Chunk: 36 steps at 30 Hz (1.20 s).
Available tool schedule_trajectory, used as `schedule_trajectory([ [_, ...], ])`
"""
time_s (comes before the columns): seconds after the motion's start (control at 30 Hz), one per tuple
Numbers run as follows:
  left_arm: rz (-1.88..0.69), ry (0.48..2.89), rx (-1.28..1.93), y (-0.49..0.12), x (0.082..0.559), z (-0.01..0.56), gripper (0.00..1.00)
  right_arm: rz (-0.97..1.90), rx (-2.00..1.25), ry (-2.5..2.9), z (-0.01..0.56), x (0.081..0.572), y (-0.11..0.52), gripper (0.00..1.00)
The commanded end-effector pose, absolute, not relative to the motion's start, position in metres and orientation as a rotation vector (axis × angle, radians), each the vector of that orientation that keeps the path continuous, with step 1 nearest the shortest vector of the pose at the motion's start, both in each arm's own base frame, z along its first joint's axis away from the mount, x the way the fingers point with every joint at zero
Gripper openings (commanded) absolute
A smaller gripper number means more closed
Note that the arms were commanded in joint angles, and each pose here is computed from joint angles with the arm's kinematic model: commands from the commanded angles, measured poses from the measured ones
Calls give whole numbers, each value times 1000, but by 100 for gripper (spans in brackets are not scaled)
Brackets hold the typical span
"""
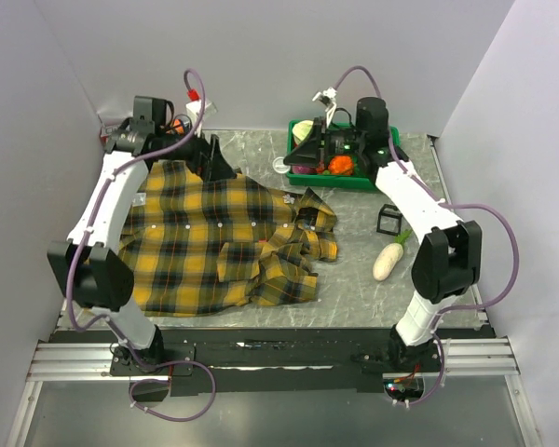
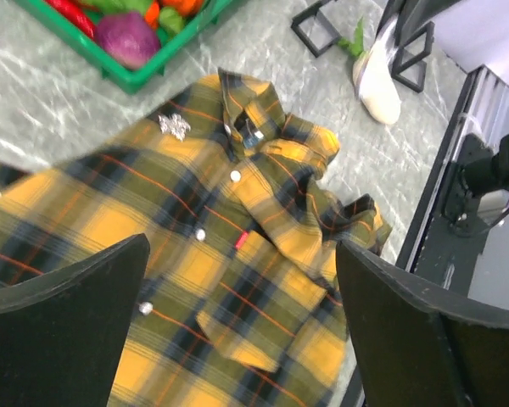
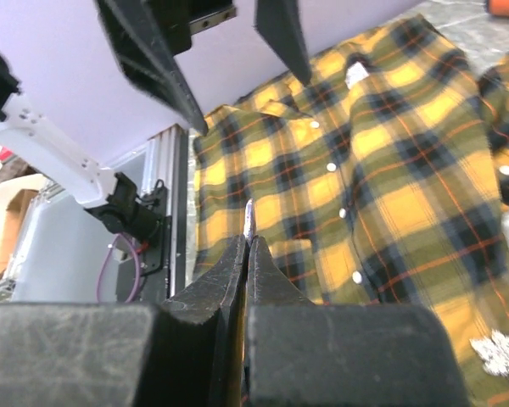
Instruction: Remove the brooch from the garment
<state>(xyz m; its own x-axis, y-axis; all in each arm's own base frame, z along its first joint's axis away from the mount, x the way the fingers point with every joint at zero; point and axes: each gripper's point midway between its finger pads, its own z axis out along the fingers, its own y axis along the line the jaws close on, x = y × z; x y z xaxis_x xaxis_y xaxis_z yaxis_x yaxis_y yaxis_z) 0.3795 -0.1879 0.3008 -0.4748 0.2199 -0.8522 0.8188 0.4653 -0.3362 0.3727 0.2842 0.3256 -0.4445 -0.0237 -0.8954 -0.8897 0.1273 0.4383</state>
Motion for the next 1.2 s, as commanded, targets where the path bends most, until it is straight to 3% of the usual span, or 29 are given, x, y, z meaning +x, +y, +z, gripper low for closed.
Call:
schedule_trajectory([
  [0.0,-909,1990,763,-186,388,286,99,1316,-923,1616,345,356,262,0],
  [0.2,-718,2213,465,-169,419,225,97,1063,-757,1809,304,366,207,0],
  [0.33,-780,2209,518,-189,416,224,97,955,-731,1889,277,351,169,0],
  [0.53,-798,2209,612,-215,405,220,97,562,-775,2060,223,338,100,0],
  [0.77,-777,2202,624,-215,403,223,98,316,-767,2216,180,323,12,0],
  [0.97,-781,2183,625,-217,406,231,98,107,-786,2315,174,278,-52,0],
  [1.17,-787,2175,623,-220,414,236,98,-79,-783,2444,154,203,-109,0],
])
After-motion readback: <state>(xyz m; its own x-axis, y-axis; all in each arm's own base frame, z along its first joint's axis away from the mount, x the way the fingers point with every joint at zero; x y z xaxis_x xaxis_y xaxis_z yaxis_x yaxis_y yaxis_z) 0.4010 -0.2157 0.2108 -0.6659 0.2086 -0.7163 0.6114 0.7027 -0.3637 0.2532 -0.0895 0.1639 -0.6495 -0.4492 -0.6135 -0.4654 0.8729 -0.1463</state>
